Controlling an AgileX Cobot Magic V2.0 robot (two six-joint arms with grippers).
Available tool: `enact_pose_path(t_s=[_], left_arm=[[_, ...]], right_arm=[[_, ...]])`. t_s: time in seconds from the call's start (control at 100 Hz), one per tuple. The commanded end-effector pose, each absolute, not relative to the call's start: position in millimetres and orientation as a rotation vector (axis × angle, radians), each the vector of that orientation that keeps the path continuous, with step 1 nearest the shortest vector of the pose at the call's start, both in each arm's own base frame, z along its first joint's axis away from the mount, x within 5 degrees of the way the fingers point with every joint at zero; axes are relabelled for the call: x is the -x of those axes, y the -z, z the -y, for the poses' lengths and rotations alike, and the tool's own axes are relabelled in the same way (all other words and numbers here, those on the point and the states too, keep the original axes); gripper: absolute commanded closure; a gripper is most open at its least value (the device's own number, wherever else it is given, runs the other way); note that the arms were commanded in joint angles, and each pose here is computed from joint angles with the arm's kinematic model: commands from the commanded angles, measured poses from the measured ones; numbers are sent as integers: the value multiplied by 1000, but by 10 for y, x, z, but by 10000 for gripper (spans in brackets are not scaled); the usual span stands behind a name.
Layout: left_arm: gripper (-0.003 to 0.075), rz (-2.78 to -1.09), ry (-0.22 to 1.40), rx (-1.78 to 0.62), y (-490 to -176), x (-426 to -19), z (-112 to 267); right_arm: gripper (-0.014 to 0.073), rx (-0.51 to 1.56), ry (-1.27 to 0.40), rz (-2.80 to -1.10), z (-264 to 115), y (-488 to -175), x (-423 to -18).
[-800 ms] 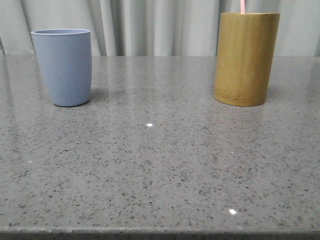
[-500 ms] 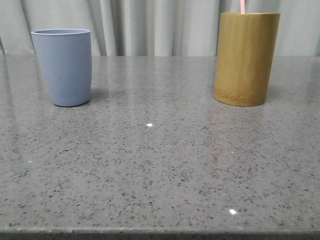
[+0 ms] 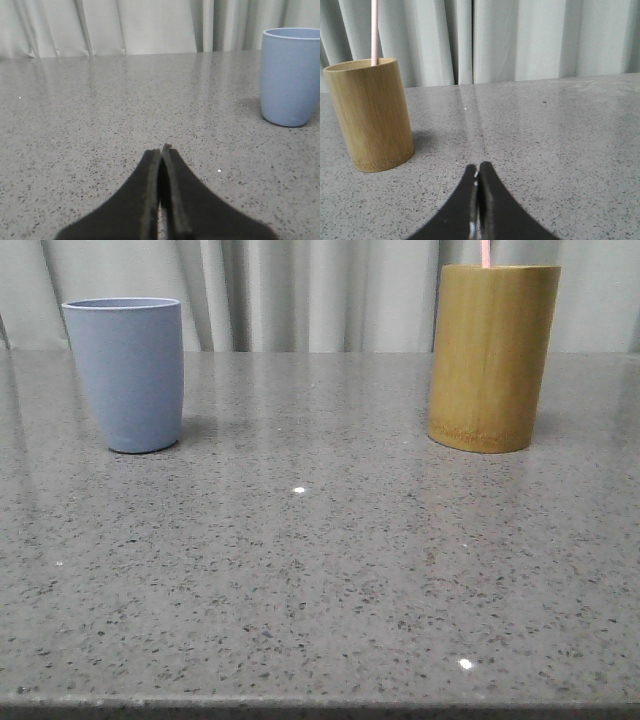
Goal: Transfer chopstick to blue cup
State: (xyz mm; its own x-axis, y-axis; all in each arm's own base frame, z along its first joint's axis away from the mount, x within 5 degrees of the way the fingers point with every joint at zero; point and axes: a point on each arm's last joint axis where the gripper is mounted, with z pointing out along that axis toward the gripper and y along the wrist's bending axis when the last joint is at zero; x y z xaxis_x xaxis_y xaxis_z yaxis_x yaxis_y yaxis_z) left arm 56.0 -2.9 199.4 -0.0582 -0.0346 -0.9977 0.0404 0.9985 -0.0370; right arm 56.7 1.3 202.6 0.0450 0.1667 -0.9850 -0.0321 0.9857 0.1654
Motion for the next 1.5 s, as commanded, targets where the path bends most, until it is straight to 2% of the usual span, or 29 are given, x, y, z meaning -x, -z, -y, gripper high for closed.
enact_pose_path(t_s=[0.0, 0.21, 0.34, 0.64, 0.87, 1.04, 1.36, 1.43, 1.49], left_arm=[[739, -1482, 71, 22, -2091, -536, 17], [739, -1450, 161, 96, -2202, -515, 19], [739, -1440, 169, 85, -2387, -475, 29], [739, -1568, 192, 54, -2891, -505, 69], [739, -1691, 201, 43, -3236, -720, 93], [739, -1737, 203, 42, -3482, -937, 103], [739, -1757, 210, 71, -3469, -1181, 100], [735, -1767, 208, 71, -3470, -1212, 101], [694, -1779, 203, 65, -3475, -1248, 102]], right_arm=[[655, -90, -145, -1420, -15, -2108, -542], [655, -101, -157, -1420, -14, -2167, -532], [655, -112, -148, -1469, -6, -2292, -511], [654, -130, -132, -1579, 5, -2775, -565], [654, -139, -123, -1657, 6, -3128, -747], [654, -138, -124, -1664, 1, -3266, -893], [648, -143, -120, -1721, 0, -3230, -993], [603, -148, -116, -1759, 1, -3237, -1028], [524, -153, -112, -1792, 2, -3243, -1064]])
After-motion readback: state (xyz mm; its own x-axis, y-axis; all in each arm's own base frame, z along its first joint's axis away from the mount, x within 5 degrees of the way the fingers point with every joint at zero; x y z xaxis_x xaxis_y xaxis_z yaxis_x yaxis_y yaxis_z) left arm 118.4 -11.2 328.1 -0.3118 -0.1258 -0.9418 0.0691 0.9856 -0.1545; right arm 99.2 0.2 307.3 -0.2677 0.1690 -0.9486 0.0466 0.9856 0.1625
